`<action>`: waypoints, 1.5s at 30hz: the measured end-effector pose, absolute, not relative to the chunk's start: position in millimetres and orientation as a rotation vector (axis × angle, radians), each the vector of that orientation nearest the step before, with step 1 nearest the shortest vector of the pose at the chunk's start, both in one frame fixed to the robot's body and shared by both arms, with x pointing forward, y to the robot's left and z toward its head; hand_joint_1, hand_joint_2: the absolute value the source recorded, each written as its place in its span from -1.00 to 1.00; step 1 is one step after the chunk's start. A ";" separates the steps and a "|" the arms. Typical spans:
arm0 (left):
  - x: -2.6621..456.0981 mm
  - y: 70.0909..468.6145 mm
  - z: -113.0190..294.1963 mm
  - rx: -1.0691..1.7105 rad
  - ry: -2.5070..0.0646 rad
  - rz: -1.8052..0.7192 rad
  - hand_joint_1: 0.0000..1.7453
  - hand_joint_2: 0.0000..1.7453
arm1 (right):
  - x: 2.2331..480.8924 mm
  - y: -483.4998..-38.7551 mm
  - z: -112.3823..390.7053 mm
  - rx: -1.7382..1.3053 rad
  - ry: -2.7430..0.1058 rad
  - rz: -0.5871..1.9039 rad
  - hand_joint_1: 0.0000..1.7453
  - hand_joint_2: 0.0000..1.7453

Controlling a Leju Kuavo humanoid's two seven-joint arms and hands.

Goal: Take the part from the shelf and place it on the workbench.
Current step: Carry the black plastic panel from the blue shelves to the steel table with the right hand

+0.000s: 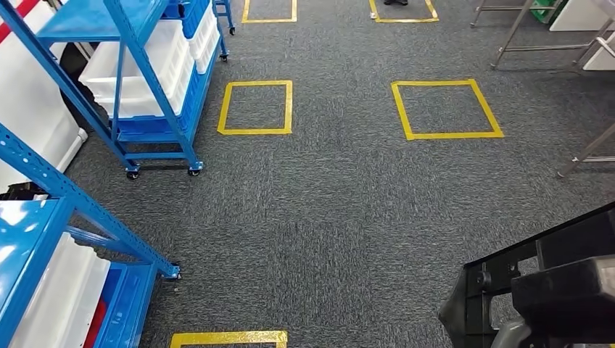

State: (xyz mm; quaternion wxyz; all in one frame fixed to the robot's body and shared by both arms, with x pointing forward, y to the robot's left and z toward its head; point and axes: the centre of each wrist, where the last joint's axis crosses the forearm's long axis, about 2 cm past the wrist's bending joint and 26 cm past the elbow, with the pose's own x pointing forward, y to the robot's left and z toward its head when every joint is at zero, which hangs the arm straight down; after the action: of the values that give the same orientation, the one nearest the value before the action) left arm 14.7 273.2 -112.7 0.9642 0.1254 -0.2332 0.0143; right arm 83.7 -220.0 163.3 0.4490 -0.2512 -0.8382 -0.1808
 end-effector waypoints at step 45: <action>26.8 273.2 -111.8 0.267 -0.528 0.034 -1.00 -1.00 | 81.9 -215.1 149.8 -0.630 -2.031 -0.383 1.00 1.00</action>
State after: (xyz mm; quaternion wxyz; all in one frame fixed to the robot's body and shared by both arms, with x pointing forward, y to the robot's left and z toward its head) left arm 26.8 273.2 -111.8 0.9563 0.1317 -0.2604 0.0170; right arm 81.9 -215.1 149.8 0.4711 -0.2573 -0.8291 -0.1562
